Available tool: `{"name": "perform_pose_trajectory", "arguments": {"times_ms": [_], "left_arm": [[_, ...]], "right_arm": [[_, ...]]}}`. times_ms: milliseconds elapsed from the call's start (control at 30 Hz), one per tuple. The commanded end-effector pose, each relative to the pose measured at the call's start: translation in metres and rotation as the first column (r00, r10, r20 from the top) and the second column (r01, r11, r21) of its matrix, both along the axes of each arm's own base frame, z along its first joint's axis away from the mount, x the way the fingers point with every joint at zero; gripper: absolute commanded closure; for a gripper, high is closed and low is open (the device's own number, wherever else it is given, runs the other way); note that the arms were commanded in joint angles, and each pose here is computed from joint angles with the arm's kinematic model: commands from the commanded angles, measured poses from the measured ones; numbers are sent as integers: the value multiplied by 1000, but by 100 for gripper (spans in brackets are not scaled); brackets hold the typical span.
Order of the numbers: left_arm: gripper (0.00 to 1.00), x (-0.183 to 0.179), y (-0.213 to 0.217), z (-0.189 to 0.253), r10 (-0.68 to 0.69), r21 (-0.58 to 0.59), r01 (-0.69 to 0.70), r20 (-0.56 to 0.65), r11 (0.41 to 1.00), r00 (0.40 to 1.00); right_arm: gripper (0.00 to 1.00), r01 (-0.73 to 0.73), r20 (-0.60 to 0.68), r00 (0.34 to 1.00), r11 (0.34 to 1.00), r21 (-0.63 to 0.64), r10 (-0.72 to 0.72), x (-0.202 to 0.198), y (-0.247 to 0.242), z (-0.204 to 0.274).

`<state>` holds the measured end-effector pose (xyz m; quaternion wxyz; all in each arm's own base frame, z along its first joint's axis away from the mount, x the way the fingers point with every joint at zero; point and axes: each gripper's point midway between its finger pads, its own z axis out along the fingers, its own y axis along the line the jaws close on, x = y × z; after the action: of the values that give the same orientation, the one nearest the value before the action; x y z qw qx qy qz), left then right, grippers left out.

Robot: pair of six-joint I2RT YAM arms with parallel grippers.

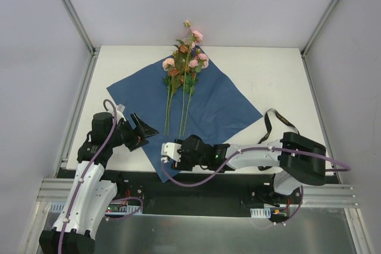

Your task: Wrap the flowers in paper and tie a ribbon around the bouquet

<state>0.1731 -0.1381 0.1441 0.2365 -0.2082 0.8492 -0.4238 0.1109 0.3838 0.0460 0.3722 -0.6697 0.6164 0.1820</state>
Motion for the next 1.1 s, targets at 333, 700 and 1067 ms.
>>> {"name": "perform_pose_trajectory", "arguments": {"times_ms": [333,700,1067], "left_arm": [[20,7,-3,4,-29,-18,30,54,999,998],[20,9,-5,8,-37,-26,38,62,999,997],[20,10,-5,7,-33,-28,35,58,999,998]], "right_arm": [[33,-57,188,979,992,-112,78,-5,8,-8],[39,-93,293,948,988,-124,126,-13,36,-10],[80,-67,310,947,996,-57,81,-12,33,22]]}}
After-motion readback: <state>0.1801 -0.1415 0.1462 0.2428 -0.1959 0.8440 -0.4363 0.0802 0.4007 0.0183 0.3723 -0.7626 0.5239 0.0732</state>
